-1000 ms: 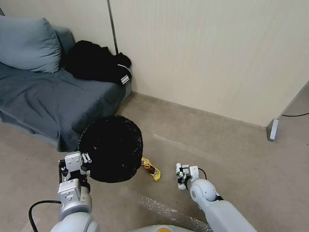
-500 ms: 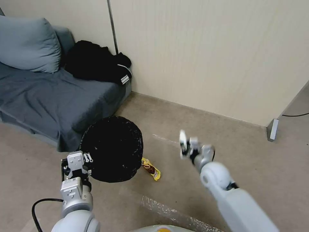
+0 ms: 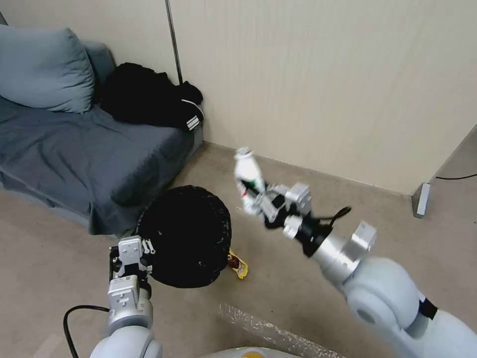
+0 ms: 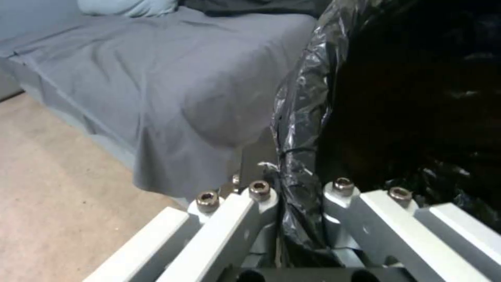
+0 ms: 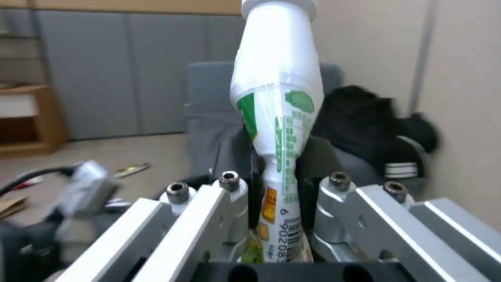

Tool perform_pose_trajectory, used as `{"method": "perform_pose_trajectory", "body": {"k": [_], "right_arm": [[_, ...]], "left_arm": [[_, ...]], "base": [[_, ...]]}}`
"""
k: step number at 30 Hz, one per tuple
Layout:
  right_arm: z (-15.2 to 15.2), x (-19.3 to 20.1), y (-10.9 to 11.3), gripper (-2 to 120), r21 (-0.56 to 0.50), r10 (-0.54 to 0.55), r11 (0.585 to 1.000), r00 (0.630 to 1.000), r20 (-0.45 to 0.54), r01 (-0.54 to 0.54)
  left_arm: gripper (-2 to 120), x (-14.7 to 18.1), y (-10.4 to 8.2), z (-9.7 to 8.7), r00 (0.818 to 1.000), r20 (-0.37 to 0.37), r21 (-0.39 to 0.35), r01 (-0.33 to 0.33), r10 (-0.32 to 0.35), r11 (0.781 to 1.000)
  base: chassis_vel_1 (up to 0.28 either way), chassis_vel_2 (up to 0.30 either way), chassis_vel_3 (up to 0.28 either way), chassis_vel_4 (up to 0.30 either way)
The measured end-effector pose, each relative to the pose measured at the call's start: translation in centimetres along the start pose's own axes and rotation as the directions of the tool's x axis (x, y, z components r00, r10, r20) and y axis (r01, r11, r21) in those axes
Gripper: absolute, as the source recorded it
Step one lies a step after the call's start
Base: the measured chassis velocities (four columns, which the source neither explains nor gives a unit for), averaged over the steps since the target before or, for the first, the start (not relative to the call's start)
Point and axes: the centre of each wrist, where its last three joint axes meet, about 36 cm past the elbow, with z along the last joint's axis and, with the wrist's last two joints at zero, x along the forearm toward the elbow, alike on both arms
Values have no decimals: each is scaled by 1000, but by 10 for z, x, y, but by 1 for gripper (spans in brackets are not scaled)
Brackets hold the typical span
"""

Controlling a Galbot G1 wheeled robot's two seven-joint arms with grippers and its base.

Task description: Pick up the trash bin, then pick up the garbage from the floor and place it into the trash bin.

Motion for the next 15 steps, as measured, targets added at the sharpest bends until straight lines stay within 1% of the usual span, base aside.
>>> {"method": "perform_pose_trajectory", "body": {"k": [3,4,7,8,10,11,14,15], "right_arm": [[20,-12,2,10,-4,-61,998,998,-28,61],[20,-12,2,10,-4,-61,998,998,-28,61],[45,-21,7,10,-36,-86,996,993,-75,83],[45,-21,7,10,-36,-86,996,993,-75,83],[70,-29,9,10,-55,-83,996,989,-122,77],[70,-29,9,10,-55,-83,996,989,-122,77],[95,-43,5,10,-66,-66,996,985,-160,56],[95,-43,5,10,-66,-66,996,985,-160,56]], "left_arm": [[3,4,-5,1,1000,-12,3,-16,16,1000],[3,4,-5,1,1000,-12,3,-16,16,1000],[3,7,-6,2,1000,-16,3,-23,23,1000],[3,7,-6,2,1000,-16,3,-23,23,1000],[3,9,-9,2,999,-19,1,-28,28,1000],[3,9,-9,2,999,-19,1,-28,28,1000],[3,13,-12,2,999,-24,4,-40,40,999],[3,13,-12,2,999,-24,4,-40,40,999]], "base": [[0,0,0,0],[0,0,0,0],[0,0,0,0],[0,0,0,0],[0,0,0,0],[0,0,0,0],[0,0,0,0],[0,0,0,0]]}}
